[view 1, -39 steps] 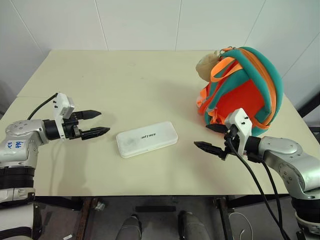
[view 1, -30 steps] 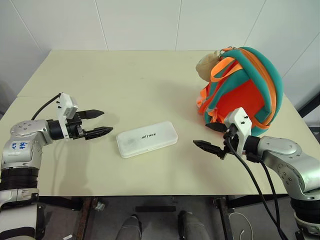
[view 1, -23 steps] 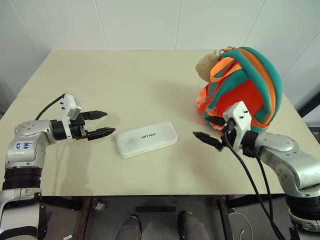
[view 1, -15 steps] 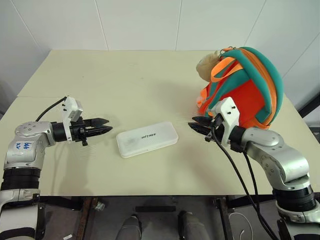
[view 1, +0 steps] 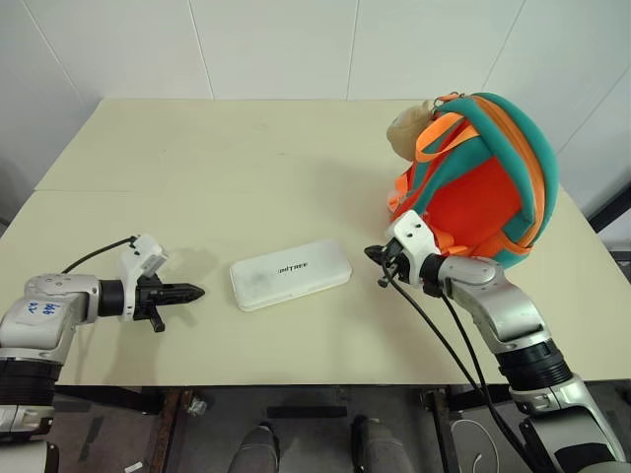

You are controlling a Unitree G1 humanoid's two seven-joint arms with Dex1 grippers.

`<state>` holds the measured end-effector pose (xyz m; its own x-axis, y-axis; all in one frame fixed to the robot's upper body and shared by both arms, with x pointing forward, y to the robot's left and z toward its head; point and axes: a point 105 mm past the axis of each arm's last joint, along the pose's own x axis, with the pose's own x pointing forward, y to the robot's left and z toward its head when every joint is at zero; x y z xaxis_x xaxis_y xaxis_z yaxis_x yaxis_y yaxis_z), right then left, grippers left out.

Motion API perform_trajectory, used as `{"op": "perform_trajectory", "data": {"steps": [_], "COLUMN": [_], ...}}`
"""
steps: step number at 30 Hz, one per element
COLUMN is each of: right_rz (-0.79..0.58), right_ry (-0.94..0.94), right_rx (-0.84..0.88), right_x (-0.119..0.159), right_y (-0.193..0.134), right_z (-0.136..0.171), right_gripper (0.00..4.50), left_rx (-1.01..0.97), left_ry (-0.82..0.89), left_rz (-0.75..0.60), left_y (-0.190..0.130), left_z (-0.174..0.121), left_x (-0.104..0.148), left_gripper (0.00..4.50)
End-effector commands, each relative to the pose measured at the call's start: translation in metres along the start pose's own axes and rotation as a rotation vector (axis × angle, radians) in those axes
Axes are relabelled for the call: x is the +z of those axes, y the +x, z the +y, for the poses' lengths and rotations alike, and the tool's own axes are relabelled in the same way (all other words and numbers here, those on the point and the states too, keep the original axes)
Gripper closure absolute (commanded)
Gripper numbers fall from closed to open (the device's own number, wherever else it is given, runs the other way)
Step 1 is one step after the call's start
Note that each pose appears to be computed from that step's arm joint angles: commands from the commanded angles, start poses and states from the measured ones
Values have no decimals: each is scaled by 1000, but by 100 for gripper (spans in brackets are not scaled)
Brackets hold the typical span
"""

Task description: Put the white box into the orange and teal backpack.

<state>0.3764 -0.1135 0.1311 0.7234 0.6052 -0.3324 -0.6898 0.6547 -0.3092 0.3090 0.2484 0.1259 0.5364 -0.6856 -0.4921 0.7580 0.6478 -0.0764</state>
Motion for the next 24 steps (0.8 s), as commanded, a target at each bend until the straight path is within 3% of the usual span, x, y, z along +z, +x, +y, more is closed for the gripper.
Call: {"op": "perform_trajectory", "data": {"steps": [1, 9, 24], "right_rz": [-38, -51, -114], "right_ry": [-33, -38, -42], "right_rx": [21, 99, 255], "right_x": [12, 16, 39], "right_y": [11, 19, 7], "right_z": [4, 19, 48], "right_gripper": [450, 450, 450], "left_rx": [-5, -46, -130], "left_ry": [25, 17, 33], "left_rz": [-113, -198, -205], "left_y": [4, 16, 40], "left_z": [-4, -10, -17], "left_x": [15, 13, 12], "left_gripper": [446, 446, 446]}}
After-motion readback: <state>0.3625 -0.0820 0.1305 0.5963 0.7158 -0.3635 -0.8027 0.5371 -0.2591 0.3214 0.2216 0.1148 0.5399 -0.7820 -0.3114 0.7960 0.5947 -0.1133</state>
